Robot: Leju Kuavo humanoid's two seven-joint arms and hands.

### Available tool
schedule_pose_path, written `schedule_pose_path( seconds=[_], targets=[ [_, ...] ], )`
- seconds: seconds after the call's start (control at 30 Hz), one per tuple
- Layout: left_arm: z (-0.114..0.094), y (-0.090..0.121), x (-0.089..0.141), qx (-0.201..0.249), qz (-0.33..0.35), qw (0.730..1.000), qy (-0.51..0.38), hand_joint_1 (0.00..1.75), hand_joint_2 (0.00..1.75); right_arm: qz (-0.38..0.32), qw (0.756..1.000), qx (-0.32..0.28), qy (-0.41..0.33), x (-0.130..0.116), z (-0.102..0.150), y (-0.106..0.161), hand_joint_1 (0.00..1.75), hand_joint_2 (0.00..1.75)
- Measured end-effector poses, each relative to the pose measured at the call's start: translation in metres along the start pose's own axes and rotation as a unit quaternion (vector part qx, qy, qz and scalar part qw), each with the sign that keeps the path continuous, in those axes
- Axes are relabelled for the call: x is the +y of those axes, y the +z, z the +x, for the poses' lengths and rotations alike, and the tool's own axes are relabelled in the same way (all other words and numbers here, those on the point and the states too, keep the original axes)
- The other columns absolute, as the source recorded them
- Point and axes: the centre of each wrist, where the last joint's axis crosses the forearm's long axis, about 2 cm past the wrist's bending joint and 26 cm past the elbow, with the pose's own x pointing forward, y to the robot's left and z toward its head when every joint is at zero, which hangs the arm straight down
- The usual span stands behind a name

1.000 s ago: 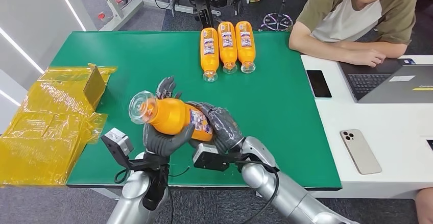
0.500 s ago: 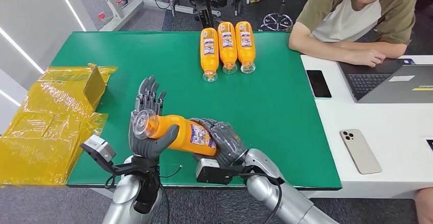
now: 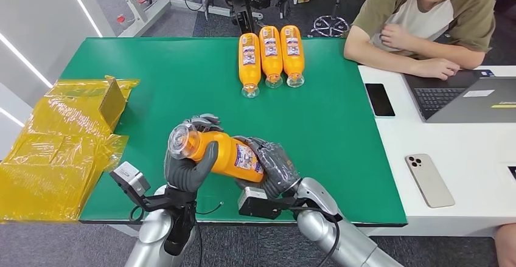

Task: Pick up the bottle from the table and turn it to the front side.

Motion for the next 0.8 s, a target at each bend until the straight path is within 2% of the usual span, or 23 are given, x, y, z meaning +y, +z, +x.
schedule_pose_path(
  seconds=[0.33,0.37,0.4,0.5,0.53,0.67,0.8],
  targets=[
    [0.0,-0.002,0.0,0.001,-0.005,1.0,-0.006,1.75,1.75,-0.013,1.0,-0.008,-0.002,-0.001,0.0,0.0,1.75,1.75],
    [0.0,-0.002,0.0,0.001,-0.005,1.0,-0.006,1.75,1.75,-0.014,1.0,-0.008,-0.002,-0.001,0.0,0.0,1.69,1.75],
    [0.0,-0.002,0.0,0.001,-0.005,1.0,-0.006,1.75,1.75,-0.014,1.0,-0.008,-0.002,-0.001,0.0,0.0,1.5,1.75],
    [0.0,-0.002,0.0,0.001,-0.005,1.0,-0.007,1.75,1.75,-0.018,1.0,-0.01,-0.007,-0.001,0.0,0.0,0.24,1.75],
    [0.0,-0.002,0.0,0.0,-0.005,1.0,-0.008,1.75,1.75,-0.021,1.0,-0.011,-0.011,-0.001,0.0,0.0,0.0,1.75],
    [0.0,-0.003,0.002,0.002,0.005,1.0,-0.019,1.75,1.75,-0.041,0.998,-0.023,-0.034,0.0,0.004,-0.007,0.0,1.75],
    [0.001,-0.003,0.006,0.005,0.043,0.998,-0.037,1.75,1.75,-0.081,0.994,-0.031,-0.065,-0.001,0.011,-0.017,0.0,1.75]
  ],
)
